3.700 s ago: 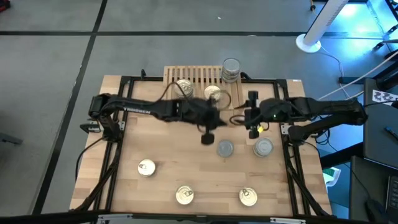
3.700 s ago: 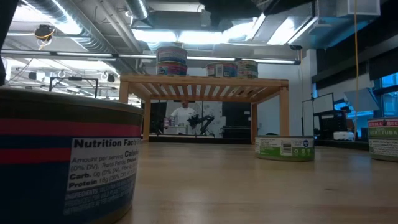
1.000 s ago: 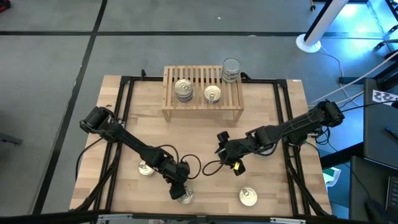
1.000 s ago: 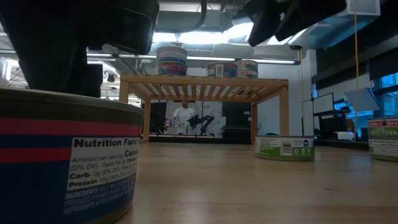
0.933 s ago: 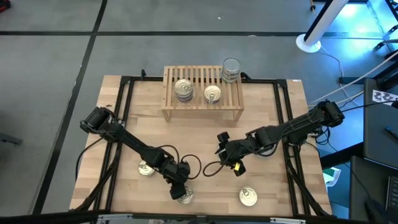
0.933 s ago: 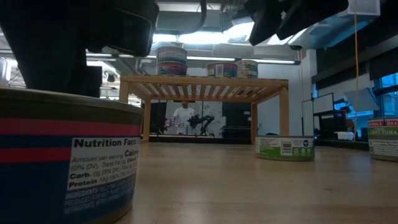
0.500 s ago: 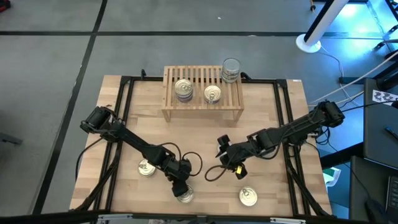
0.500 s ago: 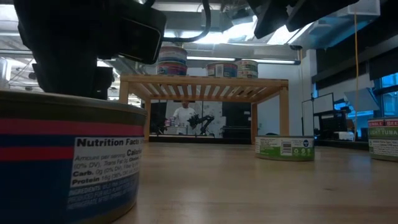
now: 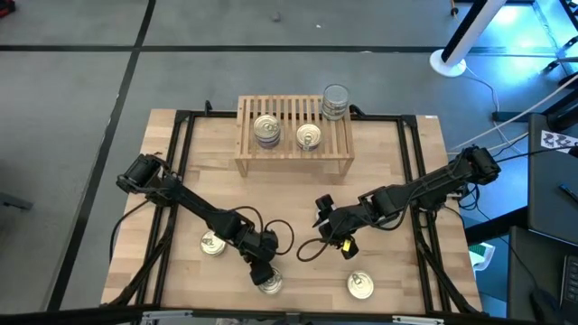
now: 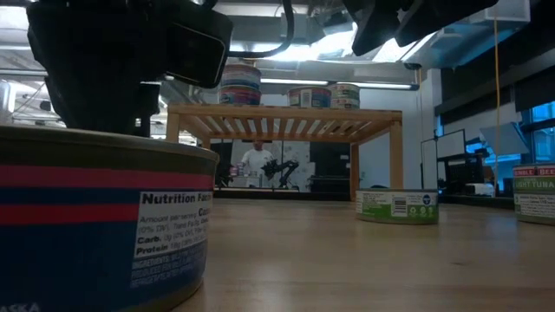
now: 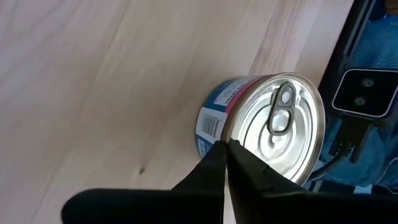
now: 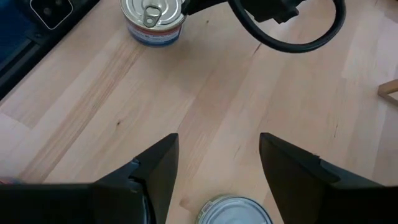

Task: Stack canned seafood by type on shelf
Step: Stack the blue tuna can on top of the blue tuna can on the shelf

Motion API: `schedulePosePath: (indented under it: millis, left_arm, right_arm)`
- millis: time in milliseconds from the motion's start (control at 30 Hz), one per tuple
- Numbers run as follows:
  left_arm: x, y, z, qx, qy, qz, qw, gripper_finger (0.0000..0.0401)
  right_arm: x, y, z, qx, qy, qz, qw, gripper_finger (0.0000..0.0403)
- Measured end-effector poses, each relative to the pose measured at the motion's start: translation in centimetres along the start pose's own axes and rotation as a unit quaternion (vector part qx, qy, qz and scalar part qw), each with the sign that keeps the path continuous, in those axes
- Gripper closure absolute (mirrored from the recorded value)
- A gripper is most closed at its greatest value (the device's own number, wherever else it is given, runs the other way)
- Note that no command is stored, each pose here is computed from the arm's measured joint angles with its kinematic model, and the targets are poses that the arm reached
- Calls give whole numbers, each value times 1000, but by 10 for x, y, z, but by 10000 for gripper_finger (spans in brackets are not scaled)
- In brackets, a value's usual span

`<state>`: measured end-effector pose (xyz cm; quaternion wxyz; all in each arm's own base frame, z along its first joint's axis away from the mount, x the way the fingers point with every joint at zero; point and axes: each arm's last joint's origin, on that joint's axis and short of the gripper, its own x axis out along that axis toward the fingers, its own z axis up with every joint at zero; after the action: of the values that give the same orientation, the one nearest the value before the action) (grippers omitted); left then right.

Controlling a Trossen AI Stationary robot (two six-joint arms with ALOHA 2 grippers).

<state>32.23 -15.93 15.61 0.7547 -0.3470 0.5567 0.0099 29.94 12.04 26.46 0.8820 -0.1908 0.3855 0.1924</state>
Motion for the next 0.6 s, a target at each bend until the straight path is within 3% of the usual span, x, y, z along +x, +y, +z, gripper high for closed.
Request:
schedulePosePath:
  millis: [600]
  left_arm:
    - [-13,35,49,-67,-51,19,996,399]
  right_arm:
    - [0,-1,0,1,0,-1,1000,178]
